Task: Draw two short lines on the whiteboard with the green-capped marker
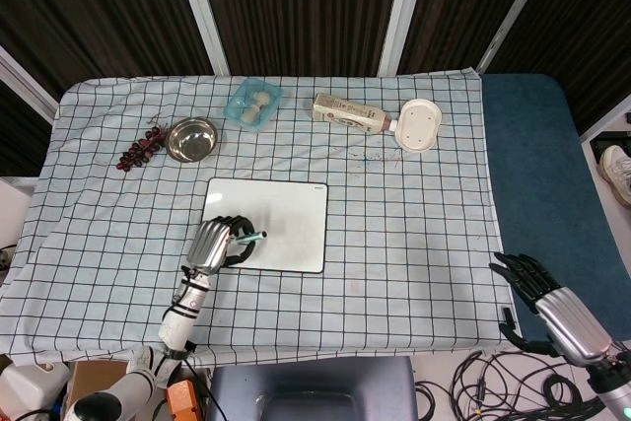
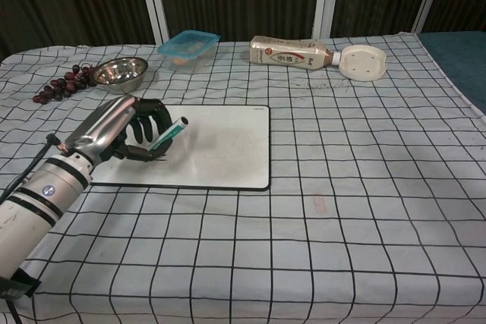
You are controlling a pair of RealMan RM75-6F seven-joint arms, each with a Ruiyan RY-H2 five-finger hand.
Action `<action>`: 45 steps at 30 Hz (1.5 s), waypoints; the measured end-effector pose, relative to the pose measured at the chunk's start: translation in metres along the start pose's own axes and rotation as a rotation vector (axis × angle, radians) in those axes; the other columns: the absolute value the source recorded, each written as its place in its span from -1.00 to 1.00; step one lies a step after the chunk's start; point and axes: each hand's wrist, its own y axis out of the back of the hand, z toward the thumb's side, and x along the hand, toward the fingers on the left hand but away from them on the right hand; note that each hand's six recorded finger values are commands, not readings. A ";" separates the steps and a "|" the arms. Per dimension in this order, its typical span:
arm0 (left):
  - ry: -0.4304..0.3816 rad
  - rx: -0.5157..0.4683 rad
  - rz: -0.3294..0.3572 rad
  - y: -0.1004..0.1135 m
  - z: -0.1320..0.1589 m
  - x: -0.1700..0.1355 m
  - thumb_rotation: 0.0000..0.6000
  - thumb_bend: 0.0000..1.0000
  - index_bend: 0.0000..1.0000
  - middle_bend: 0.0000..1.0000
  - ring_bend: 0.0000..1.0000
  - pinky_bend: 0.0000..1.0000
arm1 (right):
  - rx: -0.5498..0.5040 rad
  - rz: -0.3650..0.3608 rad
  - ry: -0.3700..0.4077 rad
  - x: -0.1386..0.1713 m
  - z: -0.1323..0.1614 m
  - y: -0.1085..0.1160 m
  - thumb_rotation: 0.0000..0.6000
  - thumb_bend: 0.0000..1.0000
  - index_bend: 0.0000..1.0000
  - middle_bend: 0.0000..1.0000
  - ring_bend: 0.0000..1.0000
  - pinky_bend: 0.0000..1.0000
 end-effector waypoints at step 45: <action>0.275 0.645 -0.098 0.103 -0.152 -0.041 1.00 -0.15 -0.11 0.02 -0.39 -0.64 | 0.007 0.020 0.022 0.000 0.008 -0.007 1.00 -0.43 -1.00 -1.00 -1.00 -0.97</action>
